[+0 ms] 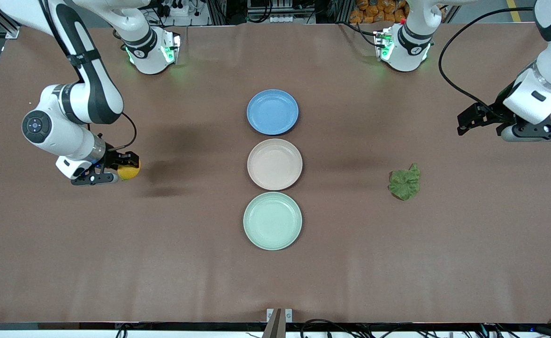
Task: Pick lemon and lettuce from plates
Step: 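Carry the lemon away from the plates and lower it with the right gripper, then open the right gripper to release the lemon on the table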
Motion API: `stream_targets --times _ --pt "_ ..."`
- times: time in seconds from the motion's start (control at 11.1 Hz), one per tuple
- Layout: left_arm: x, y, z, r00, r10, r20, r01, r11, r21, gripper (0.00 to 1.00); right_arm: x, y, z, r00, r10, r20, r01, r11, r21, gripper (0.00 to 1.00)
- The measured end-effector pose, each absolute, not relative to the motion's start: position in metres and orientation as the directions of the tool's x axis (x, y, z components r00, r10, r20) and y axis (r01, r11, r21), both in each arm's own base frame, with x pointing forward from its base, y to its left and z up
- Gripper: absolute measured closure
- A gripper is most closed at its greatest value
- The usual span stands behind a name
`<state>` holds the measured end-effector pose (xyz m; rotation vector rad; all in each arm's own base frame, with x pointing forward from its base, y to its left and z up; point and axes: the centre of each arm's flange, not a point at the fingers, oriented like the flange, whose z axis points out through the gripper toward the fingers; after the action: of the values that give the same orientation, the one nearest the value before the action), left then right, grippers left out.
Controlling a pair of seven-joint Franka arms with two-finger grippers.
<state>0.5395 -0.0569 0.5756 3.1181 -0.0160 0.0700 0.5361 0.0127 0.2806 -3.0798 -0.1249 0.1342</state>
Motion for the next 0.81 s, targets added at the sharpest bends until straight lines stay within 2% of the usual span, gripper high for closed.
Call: stream_targets --times 0.45,0.72,0.81 --pt "0.540 -0.072 0.629 0.991 -0.037 0.128 -0.041 -0.999 0.028 0.00 0.539 -0.010 0.209 0.992 0.116 -0.044 0.115 -0.993 -0.038 0.28" --pt "0.529 -0.075 0.661 0.993 -0.090 0.081 -0.092 -0.996 0.020 0.00 0.542 -0.008 0.206 0.993 0.116 -0.030 0.115 -0.993 -0.037 0.28" --pt "0.528 -0.079 0.667 0.992 -0.105 0.074 -0.107 -0.994 0.019 0.00 0.542 -0.008 0.206 0.993 0.116 -0.030 0.115 -0.993 -0.037 0.22"
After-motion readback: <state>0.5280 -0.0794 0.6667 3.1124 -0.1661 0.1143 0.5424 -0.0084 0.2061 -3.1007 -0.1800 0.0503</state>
